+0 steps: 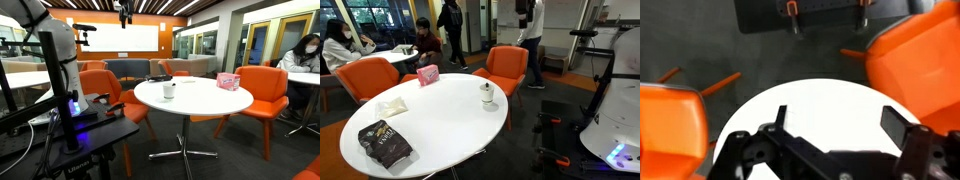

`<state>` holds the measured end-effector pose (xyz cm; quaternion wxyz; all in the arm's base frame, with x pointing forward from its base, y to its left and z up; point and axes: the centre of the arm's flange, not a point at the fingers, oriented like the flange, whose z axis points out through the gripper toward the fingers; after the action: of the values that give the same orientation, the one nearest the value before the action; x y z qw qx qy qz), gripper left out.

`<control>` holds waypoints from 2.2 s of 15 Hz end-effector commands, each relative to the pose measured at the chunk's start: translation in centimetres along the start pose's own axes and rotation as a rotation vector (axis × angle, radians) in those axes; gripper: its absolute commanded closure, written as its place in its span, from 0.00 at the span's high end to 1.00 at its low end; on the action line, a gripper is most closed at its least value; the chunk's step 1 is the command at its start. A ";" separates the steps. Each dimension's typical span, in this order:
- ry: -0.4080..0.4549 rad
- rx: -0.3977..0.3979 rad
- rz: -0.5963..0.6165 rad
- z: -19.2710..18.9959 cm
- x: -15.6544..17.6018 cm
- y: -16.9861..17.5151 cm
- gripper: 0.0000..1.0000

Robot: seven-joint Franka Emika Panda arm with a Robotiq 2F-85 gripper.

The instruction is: Move the cup to the left

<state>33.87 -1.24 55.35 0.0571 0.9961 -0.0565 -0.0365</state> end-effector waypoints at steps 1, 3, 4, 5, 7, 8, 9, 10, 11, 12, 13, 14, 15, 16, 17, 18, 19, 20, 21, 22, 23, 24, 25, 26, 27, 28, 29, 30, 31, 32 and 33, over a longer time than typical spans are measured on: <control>0.041 0.054 -0.005 1.8 5.4 2.4 1.00; 0.061 0.075 0.031 4.1 8.5 3.8 1.00; 0.084 0.086 0.049 5.5 10.1 4.2 1.00; 0.107 0.079 0.078 6.7 11.6 4.6 1.00; 0.116 0.062 0.070 9.3 14.0 5.1 1.00; 0.114 0.056 0.074 10.9 15.0 5.4 1.00; 0.111 0.046 0.074 12.3 16.0 5.6 1.00; 0.100 0.044 0.082 13.6 16.8 5.7 1.00; 0.093 0.034 0.090 14.9 17.5 5.9 1.00; 0.082 0.034 0.093 16.1 18.0 6.1 1.00; 0.065 0.036 0.102 17.3 18.5 6.4 1.00; 0.046 0.035 0.102 18.5 18.8 6.6 1.00; 0.025 0.031 0.105 19.6 19.1 6.7 1.00; 0.004 0.029 0.103 20.8 19.3 6.8 1.00; -0.013 0.027 0.103 21.8 19.5 6.7 1.00; -0.030 0.029 0.096 22.7 19.8 6.6 1.00; -0.044 0.024 0.094 23.6 20.2 6.4 1.00; -0.059 0.019 0.091 24.5 20.6 6.3 1.00; -0.072 0.017 0.091 25.3 20.9 6.3 1.00; -0.082 0.017 0.088 26.0 21.2 6.3 1.00; -0.093 0.011 0.083 26.7 21.7 6.4 1.00; -0.101 0.006 0.083 27.3 22.0 6.4 1.00; -0.107 0.002 0.081 27.8 22.5 6.4 0.98; -0.115 -0.001 0.076 28.4 23.0 6.4 0.96; -0.121 -0.008 0.075 29.0 23.3 6.3 0.97; -0.129 -0.014 0.070 29.6 23.7 6.1 0.94; -0.134 -0.017 0.065 30.2 24.0 5.9 0.94; -0.143 -0.021 0.060 30.9 24.3 5.7 0.94; -0.154 -0.021 0.055 31.5 24.5 5.5 0.94; -0.162 -0.023 0.049 32.2 24.7 5.2 0.92; -0.166 -0.024 0.045 32.8 24.9 4.8 0.89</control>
<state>54.35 -12.76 22.91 0.0578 0.9870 -0.0953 -0.1157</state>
